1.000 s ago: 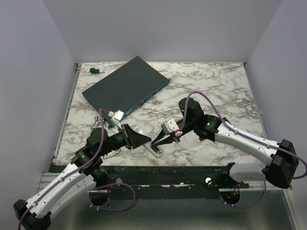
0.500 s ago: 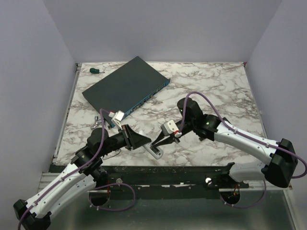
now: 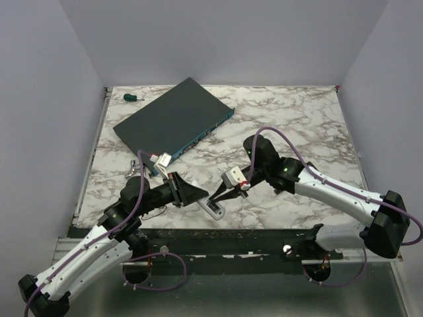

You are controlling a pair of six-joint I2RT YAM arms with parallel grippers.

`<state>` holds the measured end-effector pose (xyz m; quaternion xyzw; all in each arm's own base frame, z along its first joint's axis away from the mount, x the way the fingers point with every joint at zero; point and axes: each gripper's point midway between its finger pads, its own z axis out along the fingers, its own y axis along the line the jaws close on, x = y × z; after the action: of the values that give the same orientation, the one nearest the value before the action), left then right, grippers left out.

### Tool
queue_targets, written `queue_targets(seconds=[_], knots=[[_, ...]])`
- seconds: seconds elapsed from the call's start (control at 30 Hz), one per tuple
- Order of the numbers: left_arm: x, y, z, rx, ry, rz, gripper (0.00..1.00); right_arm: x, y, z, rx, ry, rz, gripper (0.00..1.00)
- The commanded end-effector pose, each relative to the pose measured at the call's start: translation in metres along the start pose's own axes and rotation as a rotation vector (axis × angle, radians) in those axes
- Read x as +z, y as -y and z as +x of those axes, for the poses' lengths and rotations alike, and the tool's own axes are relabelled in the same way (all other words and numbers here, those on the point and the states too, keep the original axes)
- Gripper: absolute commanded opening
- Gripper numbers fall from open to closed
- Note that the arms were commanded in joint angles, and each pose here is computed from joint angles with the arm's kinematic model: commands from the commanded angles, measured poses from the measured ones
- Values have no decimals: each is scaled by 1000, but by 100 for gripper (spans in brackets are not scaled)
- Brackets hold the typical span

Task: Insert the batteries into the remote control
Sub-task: Load the battery into the remote control.

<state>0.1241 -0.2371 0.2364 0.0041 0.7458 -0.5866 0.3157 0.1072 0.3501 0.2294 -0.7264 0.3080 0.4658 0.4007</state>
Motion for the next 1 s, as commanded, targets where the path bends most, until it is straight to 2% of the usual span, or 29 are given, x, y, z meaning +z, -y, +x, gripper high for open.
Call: queue_targets(seconds=[0.0,0.57,0.97], knots=[[-7,41,-25,18,93,109,0,-2,-10,20,96,-68,-15,15],[-7,37,-25,4,99,102,0,-3,-11,31,120,-100,14,13],[-6,35,-24,-2,96,99,0,-11,-2,24,62,-76,151,22]])
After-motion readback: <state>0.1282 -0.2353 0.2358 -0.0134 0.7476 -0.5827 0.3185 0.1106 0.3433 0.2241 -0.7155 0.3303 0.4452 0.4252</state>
